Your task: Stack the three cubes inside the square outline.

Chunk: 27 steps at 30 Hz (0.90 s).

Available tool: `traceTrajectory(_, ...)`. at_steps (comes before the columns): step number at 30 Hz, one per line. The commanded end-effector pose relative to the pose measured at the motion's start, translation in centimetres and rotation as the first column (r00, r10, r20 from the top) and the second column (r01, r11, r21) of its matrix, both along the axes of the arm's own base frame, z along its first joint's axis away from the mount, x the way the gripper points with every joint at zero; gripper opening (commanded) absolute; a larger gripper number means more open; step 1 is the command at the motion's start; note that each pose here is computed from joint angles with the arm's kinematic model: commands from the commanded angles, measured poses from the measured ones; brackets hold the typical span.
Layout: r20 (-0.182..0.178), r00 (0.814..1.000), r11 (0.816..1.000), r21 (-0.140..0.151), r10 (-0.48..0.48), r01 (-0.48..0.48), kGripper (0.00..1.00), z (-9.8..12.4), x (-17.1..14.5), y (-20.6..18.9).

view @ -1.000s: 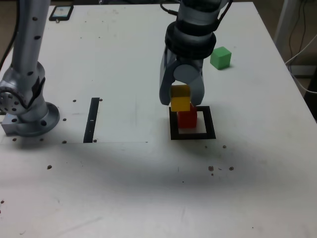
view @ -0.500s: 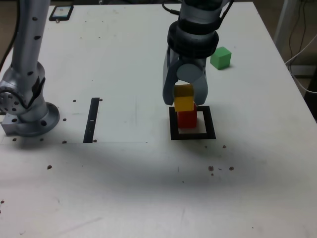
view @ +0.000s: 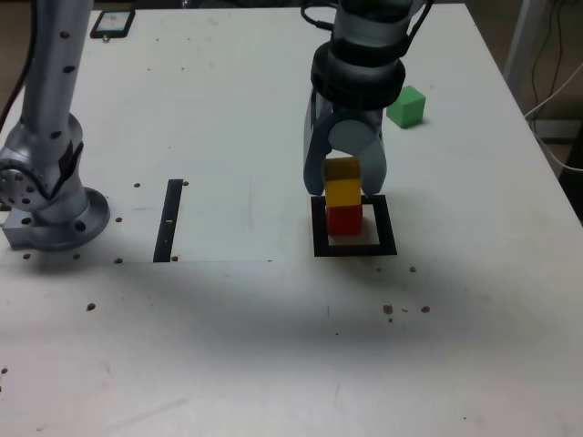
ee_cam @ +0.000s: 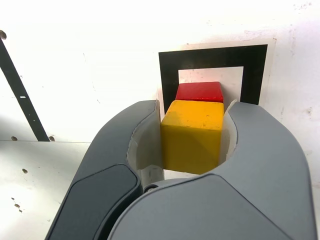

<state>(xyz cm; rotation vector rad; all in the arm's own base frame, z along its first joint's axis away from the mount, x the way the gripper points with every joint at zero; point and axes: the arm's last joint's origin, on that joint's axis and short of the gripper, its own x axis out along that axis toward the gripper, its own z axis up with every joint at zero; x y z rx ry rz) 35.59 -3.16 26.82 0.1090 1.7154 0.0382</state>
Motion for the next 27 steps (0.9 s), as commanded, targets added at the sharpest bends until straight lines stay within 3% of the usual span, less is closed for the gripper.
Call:
traceTrajectory(1, -0.005, 1.000, 1.000, -0.002, 0.000, 0.000, 0.27, -0.3, 0.1, 0.0)
traceTrajectory(5, -0.006, 1.000, 1.000, -0.009, 0.001, -0.001, 0.38, -0.3, 0.1, 0.0)
traceTrajectory(9, 0.003, 1.000, 1.000, -0.015, 0.005, -0.005, 0.63, -0.2, 0.0, 0.0)
traceTrajectory(14, 0.017, 0.999, 0.999, 0.010, 0.031, -0.032, 0.95, 0.3, -0.6, 0.1)
traceTrajectory(17, 0.023, 0.999, 0.999, 0.022, 0.038, -0.039, 0.99, 0.5, -0.9, 0.2)
traceTrajectory(27, 0.058, 0.998, 0.998, 0.041, 0.034, -0.037, 0.99, 1.9, -1.4, 0.4)
